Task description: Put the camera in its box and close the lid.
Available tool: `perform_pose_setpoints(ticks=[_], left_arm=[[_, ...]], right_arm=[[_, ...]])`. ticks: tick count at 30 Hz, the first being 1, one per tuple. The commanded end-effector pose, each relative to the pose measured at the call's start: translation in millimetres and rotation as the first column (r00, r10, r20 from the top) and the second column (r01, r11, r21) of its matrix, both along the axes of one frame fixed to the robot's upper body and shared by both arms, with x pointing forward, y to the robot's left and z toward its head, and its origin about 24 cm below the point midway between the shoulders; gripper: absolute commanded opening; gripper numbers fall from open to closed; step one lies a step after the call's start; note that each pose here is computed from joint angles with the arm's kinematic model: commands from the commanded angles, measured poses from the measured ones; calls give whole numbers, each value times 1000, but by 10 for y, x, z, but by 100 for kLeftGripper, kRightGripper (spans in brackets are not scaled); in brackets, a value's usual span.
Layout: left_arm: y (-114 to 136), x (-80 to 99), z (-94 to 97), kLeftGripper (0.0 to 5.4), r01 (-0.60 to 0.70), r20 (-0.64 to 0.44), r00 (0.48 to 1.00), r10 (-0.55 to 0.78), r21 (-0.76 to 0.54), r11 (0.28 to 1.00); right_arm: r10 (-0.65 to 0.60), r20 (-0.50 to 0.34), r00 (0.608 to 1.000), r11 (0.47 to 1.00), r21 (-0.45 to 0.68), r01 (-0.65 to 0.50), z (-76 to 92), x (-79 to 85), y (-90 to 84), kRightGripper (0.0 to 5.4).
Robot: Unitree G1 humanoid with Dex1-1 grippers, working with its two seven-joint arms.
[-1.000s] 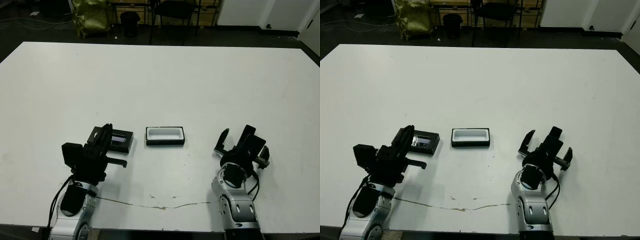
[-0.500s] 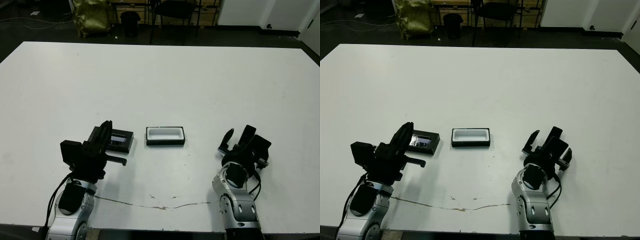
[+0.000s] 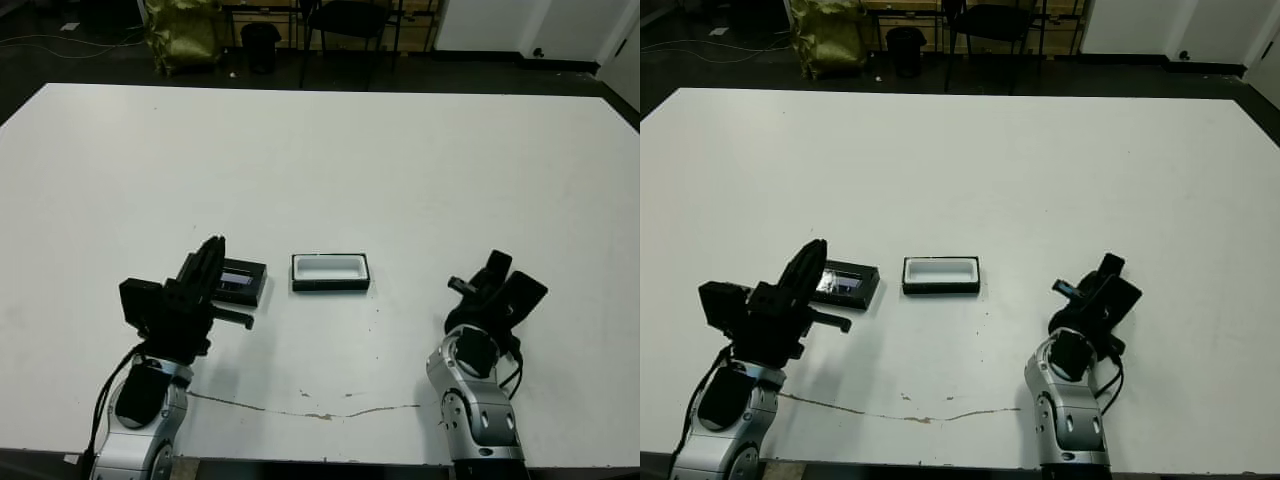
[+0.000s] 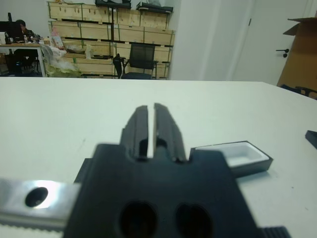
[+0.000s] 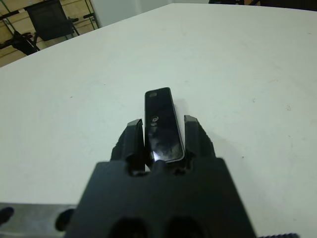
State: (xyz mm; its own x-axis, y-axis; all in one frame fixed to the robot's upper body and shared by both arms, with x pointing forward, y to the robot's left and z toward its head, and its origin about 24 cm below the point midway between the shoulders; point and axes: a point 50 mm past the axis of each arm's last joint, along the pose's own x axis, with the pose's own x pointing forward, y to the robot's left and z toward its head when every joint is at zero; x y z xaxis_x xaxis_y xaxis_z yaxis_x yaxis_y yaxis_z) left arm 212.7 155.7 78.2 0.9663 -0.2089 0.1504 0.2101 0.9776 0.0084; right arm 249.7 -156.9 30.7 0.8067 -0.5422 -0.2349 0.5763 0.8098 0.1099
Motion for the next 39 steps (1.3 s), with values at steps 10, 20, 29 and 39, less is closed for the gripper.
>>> perform_pose_setpoints(ticks=[10,20,29,39], left_arm=[[-4,7,-42,0,6,-16,1000,-5,12,1000],[-29,3,-67,0,9,-33,999,-9,-6,1000],[-42,-1,-82,0,7,-46,999,-8,-19,1000],[-46,-10,-102,0,9,-43,999,-10,-17,1000]], right_arm=[[94,-370,924,988,148,-41,-639,-539,339,51],[312,-156,937,888,-305,-346,-189,-670,260,46],[503,44,863,785,-442,-434,224,-682,324,46],[631,190,752,733,-463,-498,557,-643,340,46]])
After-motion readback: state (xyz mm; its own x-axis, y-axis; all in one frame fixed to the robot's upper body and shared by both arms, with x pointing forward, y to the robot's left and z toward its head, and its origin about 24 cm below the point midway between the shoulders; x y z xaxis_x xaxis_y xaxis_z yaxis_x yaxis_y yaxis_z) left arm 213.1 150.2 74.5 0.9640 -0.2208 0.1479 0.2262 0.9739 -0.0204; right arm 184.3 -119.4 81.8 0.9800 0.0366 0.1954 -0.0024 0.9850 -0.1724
